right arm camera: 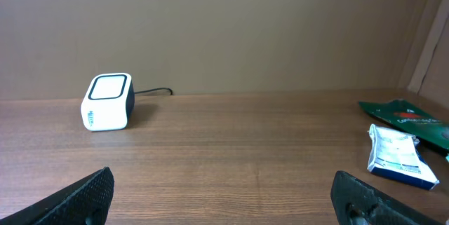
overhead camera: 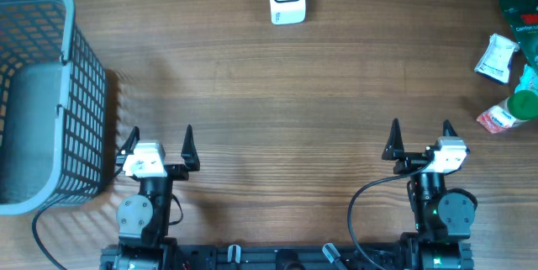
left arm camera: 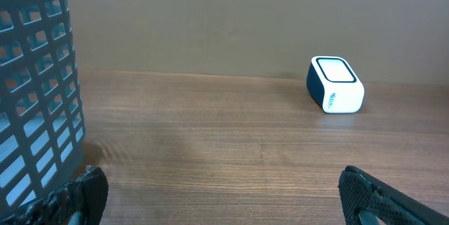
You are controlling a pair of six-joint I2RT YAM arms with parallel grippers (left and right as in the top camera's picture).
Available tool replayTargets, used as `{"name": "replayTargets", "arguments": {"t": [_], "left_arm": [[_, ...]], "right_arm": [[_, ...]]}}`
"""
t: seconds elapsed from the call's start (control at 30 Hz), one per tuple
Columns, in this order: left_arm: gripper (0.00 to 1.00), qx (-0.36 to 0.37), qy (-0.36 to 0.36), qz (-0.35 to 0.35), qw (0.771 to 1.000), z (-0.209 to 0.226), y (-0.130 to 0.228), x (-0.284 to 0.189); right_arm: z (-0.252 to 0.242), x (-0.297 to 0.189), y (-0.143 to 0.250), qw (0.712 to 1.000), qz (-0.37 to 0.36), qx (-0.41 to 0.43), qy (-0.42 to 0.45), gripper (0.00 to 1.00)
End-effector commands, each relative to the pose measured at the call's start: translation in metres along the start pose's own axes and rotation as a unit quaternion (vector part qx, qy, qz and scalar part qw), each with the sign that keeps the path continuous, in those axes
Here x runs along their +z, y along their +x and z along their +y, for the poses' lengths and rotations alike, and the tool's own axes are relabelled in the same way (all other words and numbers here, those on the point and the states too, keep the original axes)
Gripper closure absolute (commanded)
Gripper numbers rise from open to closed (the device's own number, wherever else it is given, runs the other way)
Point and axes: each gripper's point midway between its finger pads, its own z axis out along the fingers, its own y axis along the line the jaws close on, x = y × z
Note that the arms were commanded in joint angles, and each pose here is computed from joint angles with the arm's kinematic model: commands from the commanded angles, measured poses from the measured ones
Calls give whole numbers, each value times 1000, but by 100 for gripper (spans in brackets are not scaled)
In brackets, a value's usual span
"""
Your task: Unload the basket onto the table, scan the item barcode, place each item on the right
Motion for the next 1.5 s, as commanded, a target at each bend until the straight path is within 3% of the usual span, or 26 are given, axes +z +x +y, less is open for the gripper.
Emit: {"name": "replayTargets", "arguments": {"t": [0.0, 0.3, 1.47], "left_arm": [[0, 8, 6, 0, 1000, -1, 3, 0], [0, 5, -35, -3, 999, 19, 1, 0], [0, 5, -35, -3, 999, 19, 1, 0]], "right_arm": [[3, -1, -2, 1000, -6, -9, -7, 0], [3, -1, -2, 1000, -6, -9, -7, 0], [3, -1, -2, 1000, -6, -9, -7, 1]]}}
